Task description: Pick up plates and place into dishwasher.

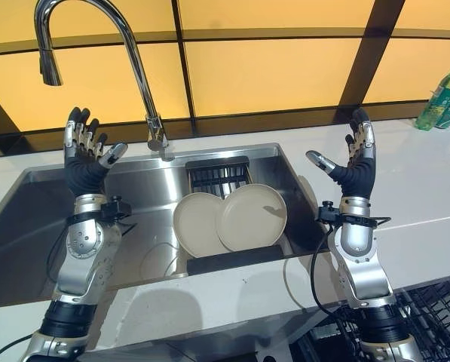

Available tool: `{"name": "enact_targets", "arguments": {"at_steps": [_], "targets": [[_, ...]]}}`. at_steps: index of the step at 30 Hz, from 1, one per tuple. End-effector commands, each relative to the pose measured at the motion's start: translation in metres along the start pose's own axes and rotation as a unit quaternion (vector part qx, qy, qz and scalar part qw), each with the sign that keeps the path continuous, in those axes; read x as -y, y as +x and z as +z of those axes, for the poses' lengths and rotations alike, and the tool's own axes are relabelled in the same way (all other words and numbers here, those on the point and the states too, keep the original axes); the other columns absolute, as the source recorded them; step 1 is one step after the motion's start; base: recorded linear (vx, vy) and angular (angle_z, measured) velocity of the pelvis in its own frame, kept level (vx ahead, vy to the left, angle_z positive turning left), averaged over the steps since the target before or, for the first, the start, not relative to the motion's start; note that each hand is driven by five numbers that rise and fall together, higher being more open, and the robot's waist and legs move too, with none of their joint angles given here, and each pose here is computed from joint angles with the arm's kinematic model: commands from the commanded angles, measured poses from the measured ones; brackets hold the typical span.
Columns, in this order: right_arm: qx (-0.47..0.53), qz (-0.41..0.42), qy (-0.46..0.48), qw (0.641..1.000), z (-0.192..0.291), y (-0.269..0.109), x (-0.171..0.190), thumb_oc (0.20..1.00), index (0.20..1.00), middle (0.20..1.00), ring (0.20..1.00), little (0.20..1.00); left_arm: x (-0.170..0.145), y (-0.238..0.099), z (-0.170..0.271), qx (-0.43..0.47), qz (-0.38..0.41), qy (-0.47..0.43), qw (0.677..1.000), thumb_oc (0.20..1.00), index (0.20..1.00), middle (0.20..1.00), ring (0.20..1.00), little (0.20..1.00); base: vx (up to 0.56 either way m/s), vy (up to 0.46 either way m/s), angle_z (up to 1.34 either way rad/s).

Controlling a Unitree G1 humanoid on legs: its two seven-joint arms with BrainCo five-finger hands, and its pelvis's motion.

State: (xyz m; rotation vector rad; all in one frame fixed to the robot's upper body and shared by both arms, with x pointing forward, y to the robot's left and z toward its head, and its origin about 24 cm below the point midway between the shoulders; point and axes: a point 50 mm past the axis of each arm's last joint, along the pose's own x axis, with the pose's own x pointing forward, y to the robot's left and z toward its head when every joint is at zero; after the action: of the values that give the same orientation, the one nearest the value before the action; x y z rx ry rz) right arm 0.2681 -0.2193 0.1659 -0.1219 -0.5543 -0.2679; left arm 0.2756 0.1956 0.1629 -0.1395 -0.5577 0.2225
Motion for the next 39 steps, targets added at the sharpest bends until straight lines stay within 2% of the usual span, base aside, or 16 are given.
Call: {"name": "enact_targets", "arguments": {"at_steps": [1,12,21,34,39], "targets": [[0.063,-0.009,0.010,0.998,0.024,0.007,0.002,1.000,1.000,1.000,1.000,1.000,-0.006,0.010,0.012,0.038,-0.020,0.019,0.999,1.000,1.000,1.000,1.000,1.000,0.00,0.000,0.00],[0.049,-0.006,0.006,0.999,0.021,0.002,0.003,1.000,1.000,1.000,1.000,1.000,-0.009,0.012,0.014,0.041,-0.036,0.035,0.998,1.000,1.000,1.000,1.000,1.000,0.01,0.006,0.00],[0.049,0.022,0.020,0.998,0.021,0.002,-0.006,1.000,1.000,1.000,1.000,1.000,-0.019,0.017,0.023,0.059,-0.036,0.100,0.993,1.000,1.000,1.000,1.000,1.000,-0.03,-0.106,-0.19],[0.041,0.038,0.009,0.998,0.019,0.009,0.005,1.000,1.000,1.000,1.000,1.000,-0.024,0.026,0.018,0.061,-0.056,0.138,0.987,1.000,1.000,1.000,1.000,1.000,-0.01,-0.169,-0.21],[0.042,0.054,0.005,0.998,0.021,0.020,-0.006,1.000,1.000,1.000,1.000,1.000,-0.022,0.035,0.008,0.042,-0.075,0.196,0.977,1.000,1.000,1.000,1.000,1.000,0.10,0.112,-0.22]]}}
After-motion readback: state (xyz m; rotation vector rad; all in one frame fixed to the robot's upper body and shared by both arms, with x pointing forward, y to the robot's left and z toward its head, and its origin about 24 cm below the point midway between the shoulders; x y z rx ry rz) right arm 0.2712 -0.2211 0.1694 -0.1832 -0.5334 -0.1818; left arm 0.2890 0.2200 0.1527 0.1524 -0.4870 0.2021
